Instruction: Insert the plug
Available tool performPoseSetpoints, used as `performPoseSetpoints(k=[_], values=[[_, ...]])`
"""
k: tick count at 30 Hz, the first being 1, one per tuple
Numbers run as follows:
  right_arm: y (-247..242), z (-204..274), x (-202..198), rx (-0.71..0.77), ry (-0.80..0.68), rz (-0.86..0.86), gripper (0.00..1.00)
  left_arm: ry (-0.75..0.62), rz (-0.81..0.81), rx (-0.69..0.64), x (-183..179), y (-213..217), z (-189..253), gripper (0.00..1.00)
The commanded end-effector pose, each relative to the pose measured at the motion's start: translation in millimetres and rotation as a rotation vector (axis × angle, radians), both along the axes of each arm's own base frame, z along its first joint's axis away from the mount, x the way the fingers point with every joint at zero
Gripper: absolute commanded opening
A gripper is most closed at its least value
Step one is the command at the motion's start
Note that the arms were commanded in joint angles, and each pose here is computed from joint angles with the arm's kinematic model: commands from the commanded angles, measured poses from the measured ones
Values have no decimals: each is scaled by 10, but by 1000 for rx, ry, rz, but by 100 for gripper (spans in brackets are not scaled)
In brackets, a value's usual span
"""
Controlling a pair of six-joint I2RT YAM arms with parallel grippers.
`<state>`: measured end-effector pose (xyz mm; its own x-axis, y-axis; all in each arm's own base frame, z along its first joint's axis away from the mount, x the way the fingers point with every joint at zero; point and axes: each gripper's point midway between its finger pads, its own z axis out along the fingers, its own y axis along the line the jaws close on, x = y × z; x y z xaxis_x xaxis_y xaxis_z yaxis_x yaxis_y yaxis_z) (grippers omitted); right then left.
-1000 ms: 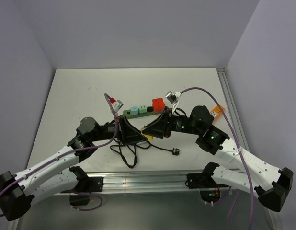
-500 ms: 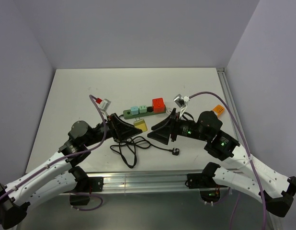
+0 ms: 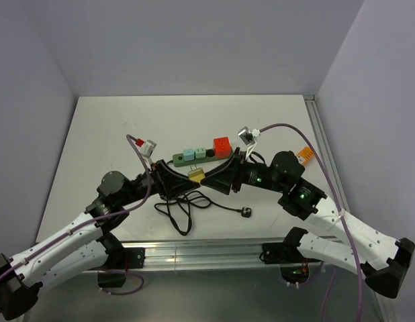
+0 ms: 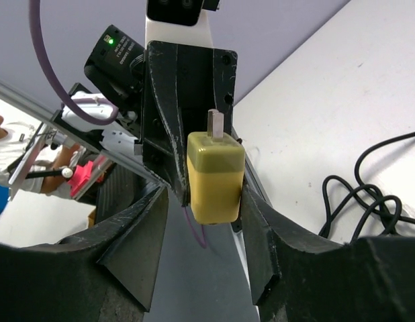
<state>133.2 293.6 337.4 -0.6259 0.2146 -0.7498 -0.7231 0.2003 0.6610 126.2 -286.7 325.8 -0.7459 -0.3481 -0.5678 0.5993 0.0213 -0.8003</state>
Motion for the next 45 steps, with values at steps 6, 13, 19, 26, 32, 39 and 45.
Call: performPoseSetpoints(k=[6,13,19,26,32,39,45], values=[[85,112,-18,45,-24,45,49,-57,-39,-69,-91,16,169,0],[54,10,29,-55,-60,23,0,-47,1,73,-11,8,25,63],[-65,-89,-271,-183,-152,183,0,-170,163,155,10,342,200,82],[-78,-150,-497,-208,-157,333,0,-258,-63,134,-317,196,193,73],[-25,-93,-552,-179,-148,391,0,-249,-154,191,-351,92,36,77],[-12,-46,-546,-169,-150,387,0,-242,-191,203,-374,61,-6,65],[1,-12,-532,-165,-153,385,0,-224,-260,201,-436,8,-37,53]])
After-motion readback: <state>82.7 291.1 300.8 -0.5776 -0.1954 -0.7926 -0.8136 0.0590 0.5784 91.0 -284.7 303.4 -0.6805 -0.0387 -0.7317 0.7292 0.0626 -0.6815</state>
